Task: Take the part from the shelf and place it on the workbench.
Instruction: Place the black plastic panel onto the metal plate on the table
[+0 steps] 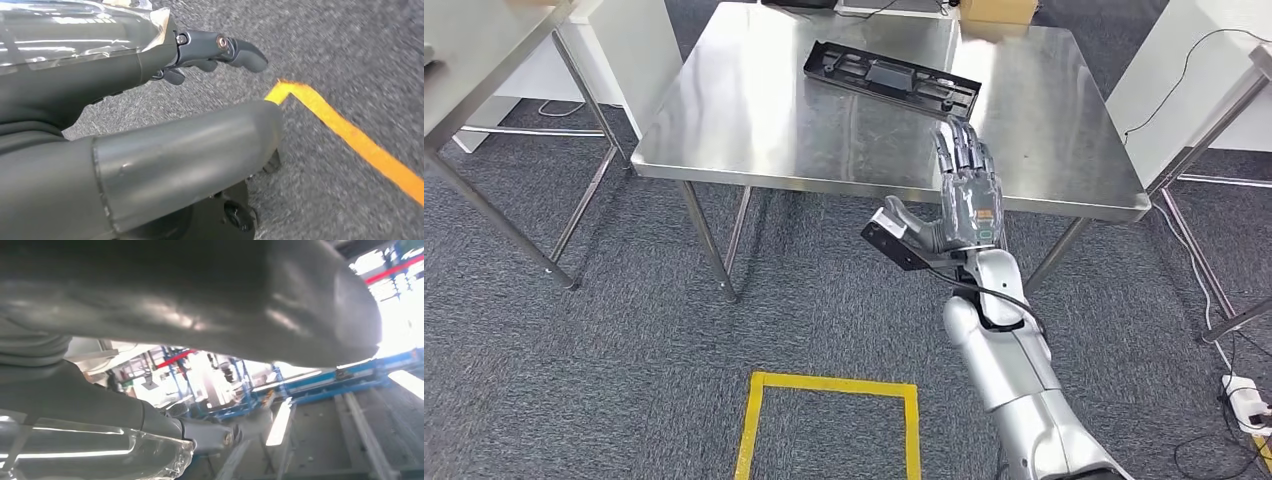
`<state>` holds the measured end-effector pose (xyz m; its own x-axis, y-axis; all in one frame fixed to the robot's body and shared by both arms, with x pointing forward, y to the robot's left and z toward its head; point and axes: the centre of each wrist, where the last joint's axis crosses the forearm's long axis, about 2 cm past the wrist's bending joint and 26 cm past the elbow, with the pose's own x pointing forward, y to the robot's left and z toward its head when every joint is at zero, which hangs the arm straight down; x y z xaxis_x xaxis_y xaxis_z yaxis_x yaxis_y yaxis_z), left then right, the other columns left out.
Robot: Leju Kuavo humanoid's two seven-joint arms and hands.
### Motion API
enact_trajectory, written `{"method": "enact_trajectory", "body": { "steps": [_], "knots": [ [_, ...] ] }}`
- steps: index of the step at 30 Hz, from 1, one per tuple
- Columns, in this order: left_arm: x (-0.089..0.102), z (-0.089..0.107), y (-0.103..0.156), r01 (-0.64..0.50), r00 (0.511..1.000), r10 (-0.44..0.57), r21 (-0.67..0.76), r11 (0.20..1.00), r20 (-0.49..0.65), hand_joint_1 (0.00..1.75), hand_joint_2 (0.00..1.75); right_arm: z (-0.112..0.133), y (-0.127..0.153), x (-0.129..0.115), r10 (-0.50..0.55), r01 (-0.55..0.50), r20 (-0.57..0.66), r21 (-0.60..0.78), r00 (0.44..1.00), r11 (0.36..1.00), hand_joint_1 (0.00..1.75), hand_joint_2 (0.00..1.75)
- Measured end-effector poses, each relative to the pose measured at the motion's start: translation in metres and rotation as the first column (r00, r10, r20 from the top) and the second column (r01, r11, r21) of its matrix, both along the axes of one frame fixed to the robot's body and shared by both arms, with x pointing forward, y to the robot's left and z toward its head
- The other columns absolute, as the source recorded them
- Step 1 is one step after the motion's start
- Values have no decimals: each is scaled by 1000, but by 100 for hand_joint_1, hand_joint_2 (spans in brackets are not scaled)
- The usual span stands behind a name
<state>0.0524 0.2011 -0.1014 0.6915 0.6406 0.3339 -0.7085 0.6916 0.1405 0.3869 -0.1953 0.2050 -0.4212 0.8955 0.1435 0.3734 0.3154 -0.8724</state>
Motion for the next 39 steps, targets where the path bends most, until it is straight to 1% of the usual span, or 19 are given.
{"method": "enact_trajectory", "body": {
  "steps": [2, 5, 8, 10, 12, 14, 16, 18, 20, 23, 25, 27, 28, 31, 32, 33, 34, 35, 39],
  "knots": [
    [-1, 0, 0, -14, 1000, 14, 5, 1000, -5, 0, 0, -16, -1, -17, 31, -30, -27, 11, 999, 999, 0, 0],
    [-2, 0, -2, -31, 999, 32, 10, 999, -21, 0, 0, -53, -1, -55, 78, -73, -110, 44, 991, 996, 0, 0],
    [-3, 1, -4, -47, 998, 47, 10, 999, -47, 0, 0, -87, 0, -92, 94, -76, -208, 90, 974, 993, 0, 0],
    [-1, 1, -6, -52, 997, 52, 6, 999, -64, 0, 0, -106, -2, -110, 96, -56, -270, 150, 958, 987, 0, 0],
    [0, 2, -9, -52, 995, 52, 3, 999, -81, 0, 0, -133, -10, -122, 74, 2, -344, 216, 936, 976, 0, 0],
    [0, 2, -9, -48, 995, 48, 4, 999, -92, 0, 0, -173, -27, -135, 21, 104, -445, 255, 896, 961, 0, 0],
    [-1, 2, -9, -43, 994, 44, 7, 999, -97, 0, 0, -213, -50, -155, -33, 194, -545, 241, 838, 951, 0, 0],
    [-4, 2, -7, -41, 994, 41, 10, 999, -103, 0, 0, -238, -65, -175, -72, 246, -628, 194, 774, 950, 0, 0],
    [-5, 1, -6, -35, 994, 36, 12, 999, -106, 0, 0, -256, -74, -193, -147, 337, -725, 124, 673, 933, 0, 0],
    [-6, 1, -4, -25, 994, 26, 14, 1000, -109, 0, 0, -278, -86, -224, -279, 506, -848, -15, 450, 862, 0, 0],
    [-6, 1, -3, -22, 994, 23, 15, 1000, -109, 0, 0, -286, -90, -241, -318, 569, -891, -85, 324, 818, 0, 0],
    [-5, 0, -2, -20, 994, 21, 14, 1000, -106, 0, 0, -293, -93, -257, -328, 612, -926, -151, 188, 776, 0, 0],
    [-5, 0, -2, -19, 994, 21, 13, 1000, -105, 0, 0, -297, -92, -266, -322, 631, -941, -190, 100, 752, 0, 0],
    [-6, 0, -2, -15, 994, 15, -2, 1000, -104, 0, 0, -307, -87, -298, -269, 664, -942, -331, -199, 671, 0, 0],
    [-6, 0, -2, -12, 995, 11, -9, 1000, -103, 0, 0, -309, -84, -306, -248, 662, -928, -373, -279, 650, 0, 0],
    [-6, 0, -2, -8, 995, 7, -15, 1000, -101, 0, 0, -310, -79, -312, -227, 654, -913, -402, -339, 641, 0, 0],
    [-7, 0, -3, -3, 995, 1, -21, 1000, -99, 0, 0, -311, -75, -316, -210, 642, -901, -420, -379, 641, 0, 0],
    [-7, 0, -3, 4, 995, -6, -24, 1000, -96, 0, 0, -311, -70, -318, -197, 629, -894, -426, -403, 651, 0, 0],
    [-5, 0, -4, 23, 996, -25, -27, 999, -90, 0, 0, -311, -56, -320, -174, 588, -892, -411, -417, 697, 0, 0]
  ]
}}
